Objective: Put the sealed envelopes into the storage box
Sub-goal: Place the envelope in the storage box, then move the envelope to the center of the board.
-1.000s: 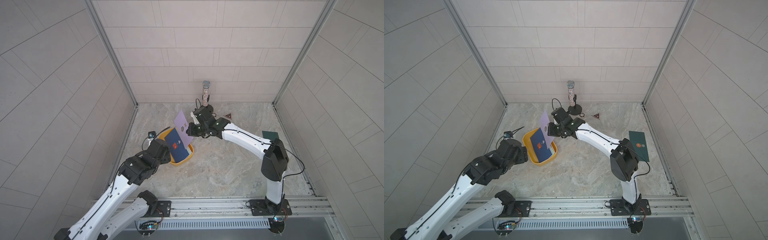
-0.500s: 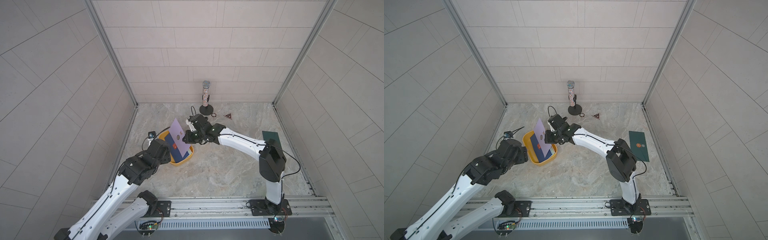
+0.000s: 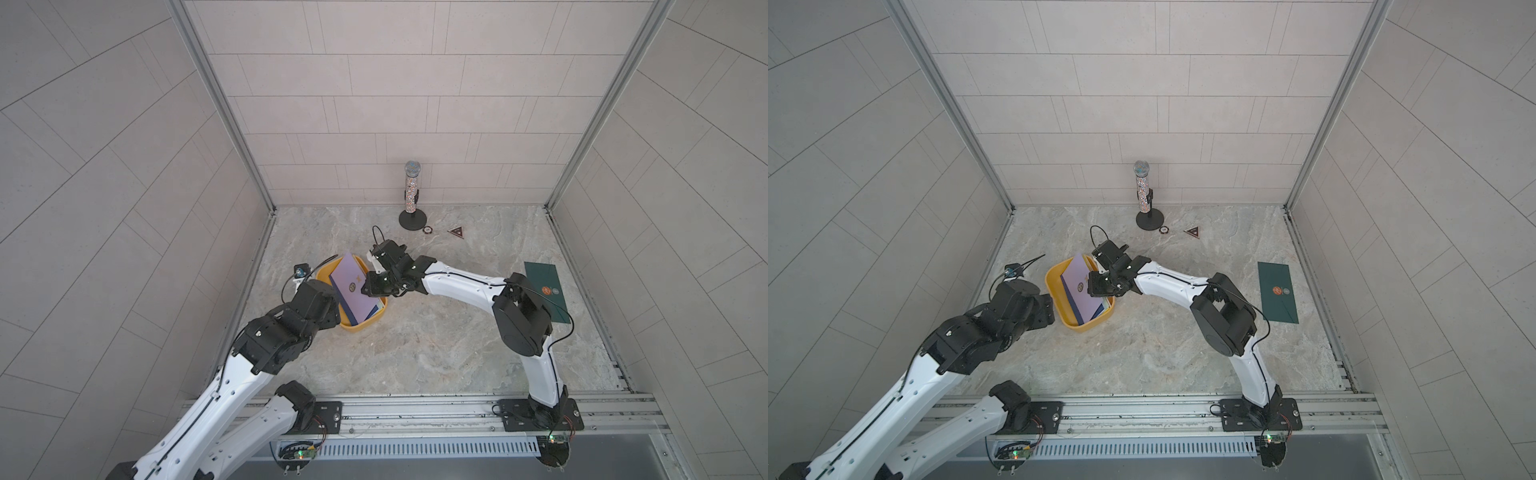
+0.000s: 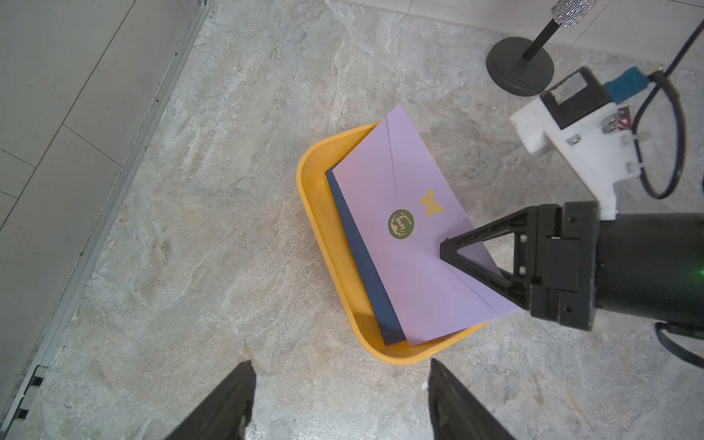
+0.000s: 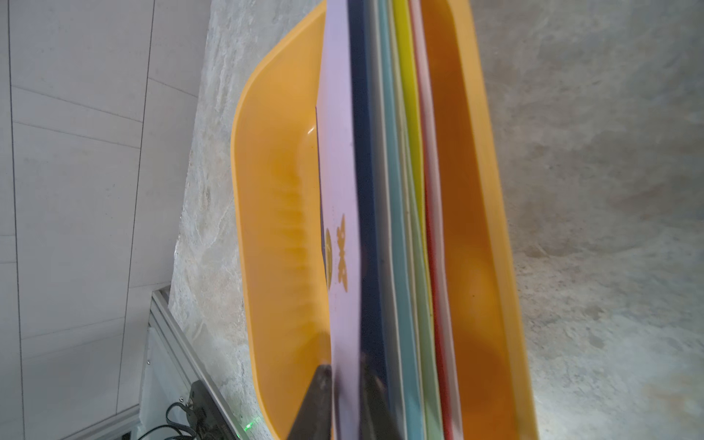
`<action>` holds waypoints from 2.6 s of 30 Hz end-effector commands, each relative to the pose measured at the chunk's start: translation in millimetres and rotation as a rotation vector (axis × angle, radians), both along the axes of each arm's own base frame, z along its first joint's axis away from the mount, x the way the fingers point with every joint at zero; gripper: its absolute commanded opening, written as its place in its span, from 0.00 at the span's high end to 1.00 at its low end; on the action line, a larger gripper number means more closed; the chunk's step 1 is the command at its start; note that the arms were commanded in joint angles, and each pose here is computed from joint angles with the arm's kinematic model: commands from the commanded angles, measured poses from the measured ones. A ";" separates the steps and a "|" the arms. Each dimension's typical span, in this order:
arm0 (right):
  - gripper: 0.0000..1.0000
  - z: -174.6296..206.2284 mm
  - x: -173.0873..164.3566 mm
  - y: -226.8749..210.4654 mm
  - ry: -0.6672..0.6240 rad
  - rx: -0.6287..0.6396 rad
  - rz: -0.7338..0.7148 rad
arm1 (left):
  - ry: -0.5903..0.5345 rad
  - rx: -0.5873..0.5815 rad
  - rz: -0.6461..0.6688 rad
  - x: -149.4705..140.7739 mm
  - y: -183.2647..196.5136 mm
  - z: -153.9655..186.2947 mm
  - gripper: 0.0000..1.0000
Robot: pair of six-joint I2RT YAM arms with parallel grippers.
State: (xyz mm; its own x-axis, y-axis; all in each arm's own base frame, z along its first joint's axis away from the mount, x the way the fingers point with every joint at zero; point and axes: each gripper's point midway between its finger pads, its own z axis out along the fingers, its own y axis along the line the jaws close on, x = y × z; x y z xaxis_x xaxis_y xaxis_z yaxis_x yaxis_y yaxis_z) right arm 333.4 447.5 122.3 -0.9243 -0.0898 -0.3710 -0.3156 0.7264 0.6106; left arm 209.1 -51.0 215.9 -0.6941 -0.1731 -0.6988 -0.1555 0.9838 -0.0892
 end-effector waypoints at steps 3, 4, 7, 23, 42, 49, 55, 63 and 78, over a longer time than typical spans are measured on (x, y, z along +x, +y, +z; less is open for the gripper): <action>0.73 32.5 -7.5 0.4 -0.064 0.038 0.039 | 0.000 0.027 -0.004 -1.1 2.9 -1.6 0.24; 0.73 35.1 -8.4 -1.8 -0.072 0.034 0.042 | 0.000 0.026 -0.004 -1.1 2.9 -1.7 0.24; 0.73 42.6 -10.1 -8.4 -0.093 0.028 0.049 | -0.001 0.026 -0.007 -0.8 2.3 -1.5 0.24; 0.78 49.5 23.5 -164.3 -0.159 -0.035 -0.196 | 0.012 0.016 -0.023 -0.2 -2.4 -4.7 0.24; 0.59 -41.7 8.4 -554.0 0.087 -0.477 -1.214 | 0.021 0.003 -0.052 -0.4 -8.8 -6.6 0.24; 0.57 -88.5 1.5 -580.0 0.292 -0.406 -1.269 | 0.023 0.002 -0.058 -0.9 -9.9 -6.9 0.24; 0.59 -118.7 11.4 -548.3 0.376 -0.328 -1.151 | 0.022 0.001 -0.061 -0.7 -10.5 -6.7 0.24; 0.59 -111.6 28.6 -458.8 0.395 -0.308 -0.861 | 0.022 -0.003 -0.065 -0.7 -11.9 -7.0 0.24; 0.61 -48.8 -27.0 -207.0 0.119 -0.290 -0.285 | 0.023 0.005 -0.075 -2.2 -13.7 -7.8 0.24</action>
